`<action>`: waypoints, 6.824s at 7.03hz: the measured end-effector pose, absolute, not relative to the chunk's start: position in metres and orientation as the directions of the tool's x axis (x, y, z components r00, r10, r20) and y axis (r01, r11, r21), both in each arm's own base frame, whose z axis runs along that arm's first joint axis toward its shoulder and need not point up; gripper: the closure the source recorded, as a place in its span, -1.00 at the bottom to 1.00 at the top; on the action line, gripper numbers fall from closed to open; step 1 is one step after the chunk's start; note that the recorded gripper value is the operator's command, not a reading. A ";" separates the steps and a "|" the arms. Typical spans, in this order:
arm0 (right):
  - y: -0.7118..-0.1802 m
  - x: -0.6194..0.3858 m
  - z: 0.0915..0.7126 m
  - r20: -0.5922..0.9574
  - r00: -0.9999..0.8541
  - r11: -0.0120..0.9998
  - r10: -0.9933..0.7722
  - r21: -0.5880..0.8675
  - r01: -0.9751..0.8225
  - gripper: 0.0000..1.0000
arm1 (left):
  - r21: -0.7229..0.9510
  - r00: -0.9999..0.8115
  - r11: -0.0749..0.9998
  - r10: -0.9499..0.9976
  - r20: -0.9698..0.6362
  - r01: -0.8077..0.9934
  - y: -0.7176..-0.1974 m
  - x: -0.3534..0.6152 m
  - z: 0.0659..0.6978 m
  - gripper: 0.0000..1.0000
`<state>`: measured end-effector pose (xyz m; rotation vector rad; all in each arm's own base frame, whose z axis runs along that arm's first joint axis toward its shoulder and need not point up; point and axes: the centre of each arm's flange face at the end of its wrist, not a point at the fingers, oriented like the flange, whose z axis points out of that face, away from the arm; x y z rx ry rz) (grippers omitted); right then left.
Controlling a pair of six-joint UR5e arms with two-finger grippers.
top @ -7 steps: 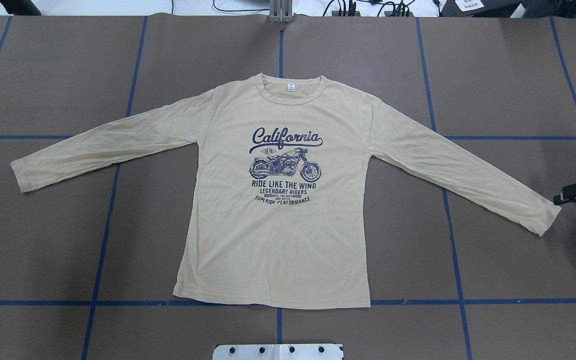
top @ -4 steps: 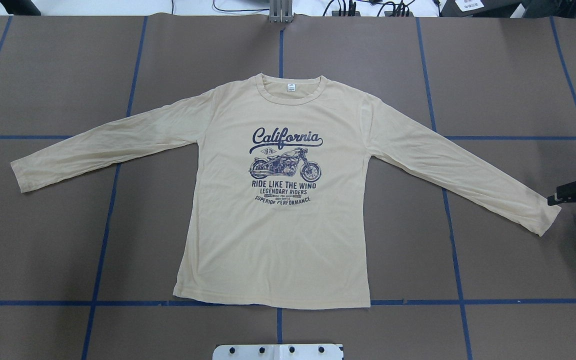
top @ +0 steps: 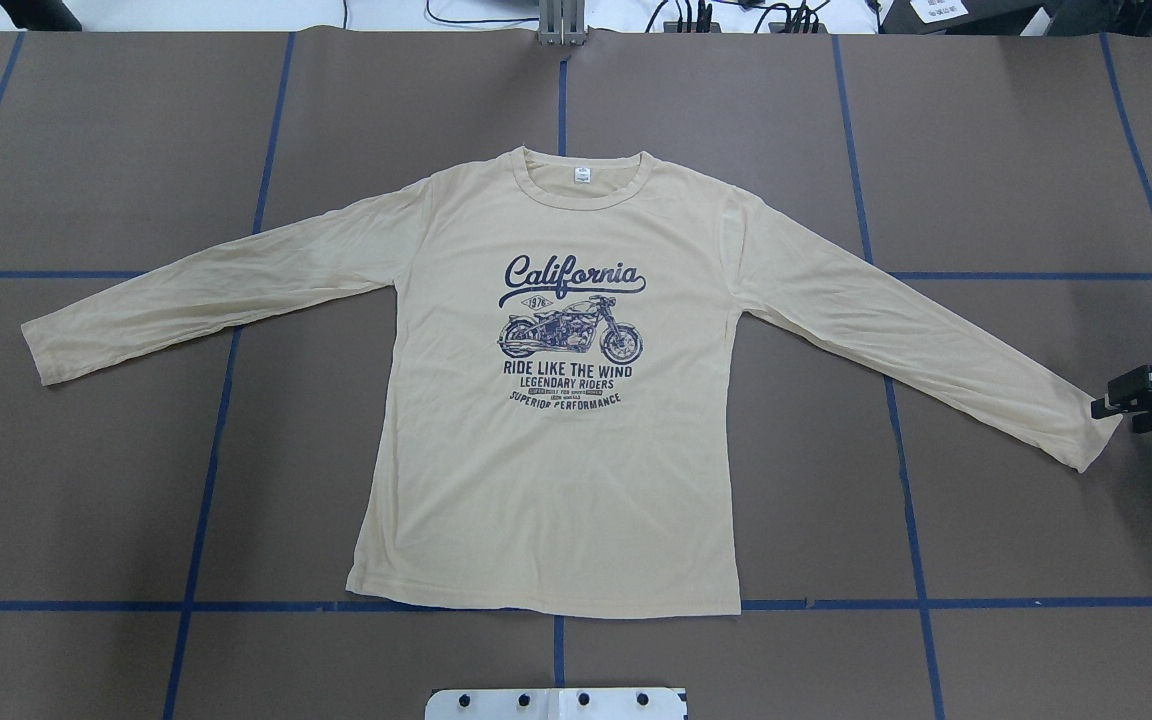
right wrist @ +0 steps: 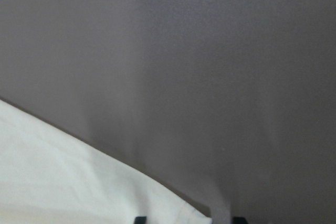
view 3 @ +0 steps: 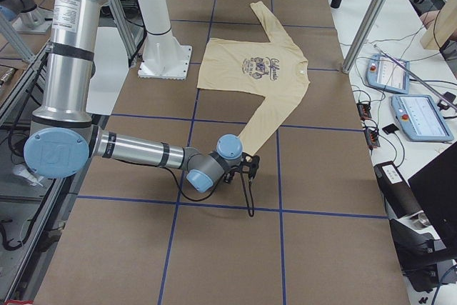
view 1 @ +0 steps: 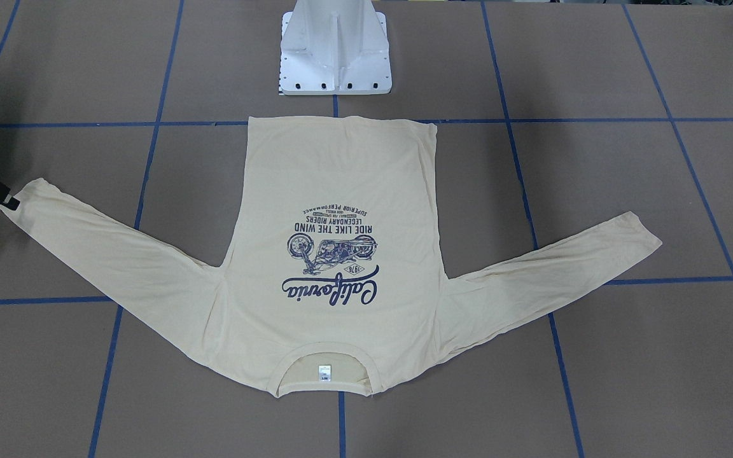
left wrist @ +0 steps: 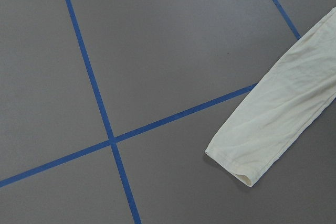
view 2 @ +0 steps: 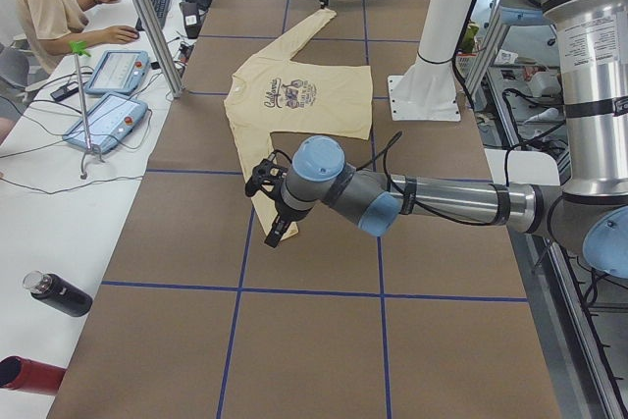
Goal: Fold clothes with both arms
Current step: 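Move the right gripper to the cuff of the sleeve nearest it and grasp it, then carry the grasped sleeve across the shirt toward the collar with the right gripper, then lay the sleeve across the chest and release it with the right gripper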
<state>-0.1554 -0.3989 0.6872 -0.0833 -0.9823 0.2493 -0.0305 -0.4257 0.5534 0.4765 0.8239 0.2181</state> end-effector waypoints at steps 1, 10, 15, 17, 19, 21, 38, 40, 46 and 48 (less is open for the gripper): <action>-0.398 -0.155 0.688 0.811 0.530 0.968 0.247 -0.183 -0.171 1.00 | 0.488 0.665 0.873 0.366 -0.651 -0.003 -0.425 -0.031 0.553 -0.98; -0.484 -0.194 0.411 0.881 0.398 0.959 0.254 -0.178 -0.219 1.00 | 0.516 0.661 0.857 0.386 -0.643 0.002 -0.425 -0.031 0.541 -0.98; -0.551 -0.370 0.135 0.888 0.379 0.922 0.261 -0.113 -0.370 1.00 | 0.524 0.658 0.852 0.394 -0.641 0.001 -0.424 -0.031 0.538 -0.98; -0.548 -0.491 0.089 0.893 0.405 0.907 0.196 -0.008 -0.422 1.00 | 0.525 0.658 0.851 0.395 -0.641 0.001 -0.424 -0.031 0.538 -0.98; -0.555 -0.596 0.060 0.909 0.390 0.899 0.150 0.039 -0.437 1.00 | 0.525 0.658 0.851 0.395 -0.641 0.001 -0.424 -0.031 0.538 -0.98; -0.549 -0.636 0.040 0.915 0.381 0.901 0.132 0.049 -0.430 1.00 | 0.525 0.658 0.851 0.395 -0.641 0.001 -0.424 -0.031 0.538 -0.98; -0.537 -0.631 0.071 0.943 0.227 0.850 0.243 -0.094 -0.518 -0.97 | 0.349 0.565 0.937 0.284 -0.774 0.007 -0.482 0.089 0.593 -0.98; -0.525 -0.603 0.105 0.946 0.219 0.867 0.240 -0.107 -0.487 -0.98 | 0.338 0.543 0.941 0.295 -0.786 -0.022 -0.501 0.139 0.605 -0.99; -0.512 -0.558 0.166 0.941 0.232 0.881 0.248 -0.119 -0.458 -0.98 | 0.334 0.532 0.941 0.307 -0.789 -0.047 -0.519 0.169 0.664 -0.13; -0.508 -0.552 0.172 0.942 0.229 0.881 0.246 -0.119 -0.458 -0.98 | 0.320 0.537 0.946 0.295 -0.791 -0.049 -0.518 0.170 0.671 0.11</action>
